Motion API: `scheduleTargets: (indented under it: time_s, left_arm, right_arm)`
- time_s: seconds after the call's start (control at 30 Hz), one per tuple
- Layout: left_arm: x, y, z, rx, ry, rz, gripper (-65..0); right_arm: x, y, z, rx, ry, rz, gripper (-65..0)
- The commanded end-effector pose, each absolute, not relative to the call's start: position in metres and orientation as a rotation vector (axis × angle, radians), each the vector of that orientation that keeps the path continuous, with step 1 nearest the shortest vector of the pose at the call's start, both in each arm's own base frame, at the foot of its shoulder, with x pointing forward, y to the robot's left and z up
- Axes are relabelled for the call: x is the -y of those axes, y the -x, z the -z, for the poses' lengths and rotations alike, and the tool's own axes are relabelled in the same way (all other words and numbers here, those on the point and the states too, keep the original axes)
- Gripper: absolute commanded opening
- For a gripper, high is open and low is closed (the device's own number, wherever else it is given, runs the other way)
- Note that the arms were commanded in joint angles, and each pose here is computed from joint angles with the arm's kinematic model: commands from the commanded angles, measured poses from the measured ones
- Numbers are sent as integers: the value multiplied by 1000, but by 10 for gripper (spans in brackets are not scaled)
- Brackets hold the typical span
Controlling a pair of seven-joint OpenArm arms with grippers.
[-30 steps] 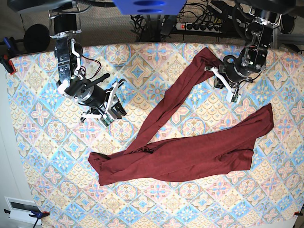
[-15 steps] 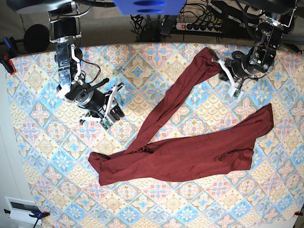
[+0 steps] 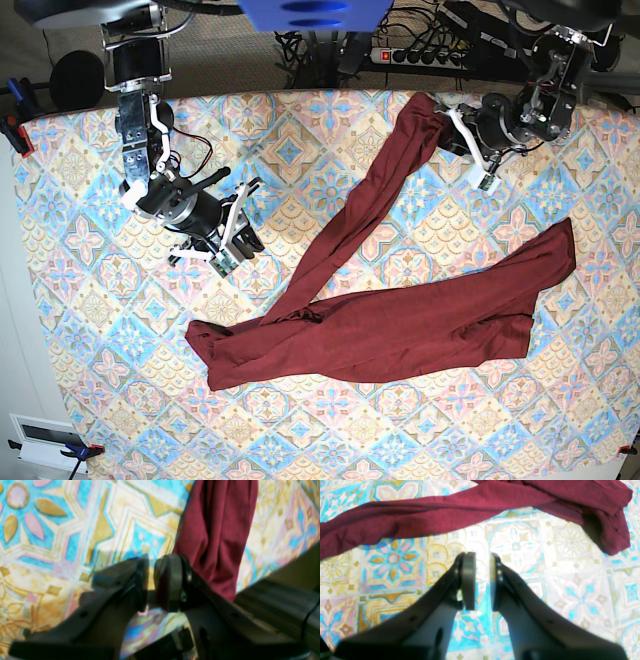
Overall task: Layout the t-shirt on the table in an organized manner, then fold the t-shirt properly
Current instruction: 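Grasp the shirt strip with the left gripper and pull it outward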
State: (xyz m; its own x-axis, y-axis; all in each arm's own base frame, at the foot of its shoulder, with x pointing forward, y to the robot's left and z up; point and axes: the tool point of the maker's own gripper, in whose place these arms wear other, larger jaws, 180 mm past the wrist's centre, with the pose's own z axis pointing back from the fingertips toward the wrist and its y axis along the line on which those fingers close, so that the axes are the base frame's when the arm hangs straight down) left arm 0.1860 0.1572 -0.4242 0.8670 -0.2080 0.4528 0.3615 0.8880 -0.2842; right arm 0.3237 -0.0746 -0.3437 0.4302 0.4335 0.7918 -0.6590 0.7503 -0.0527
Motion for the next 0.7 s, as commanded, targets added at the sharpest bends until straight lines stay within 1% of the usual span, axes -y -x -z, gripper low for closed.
scheduleTargets:
  time_s: [0.0,0.13,0.3,0.57,0.6,0.67]
  left_arm:
    - [-150,-179,422,407,394,332,-512]
    - [-129,-178,408,423,478,331,-512]
    - [-122,-170,408,394,508,352,-512]
    - [-105,-168,407,388,549,377,-509]
    - [-105,-168,407,388,549,377,-501]
    - [-105,-166,408,384,550,376,-464]
  right_arm:
    - [74,-332,329,947,-287,-692,-556]
    - [74,-331,329,947,-288,-693,-556]
    - [74,-331,328,950,-287,-694,-556]
    - [74,-331,327,951,-288,-695,-556]
    - [74,-331,327,951,-288,-695,-556]
    - [74,-331,327,951,-288,-695,-556]
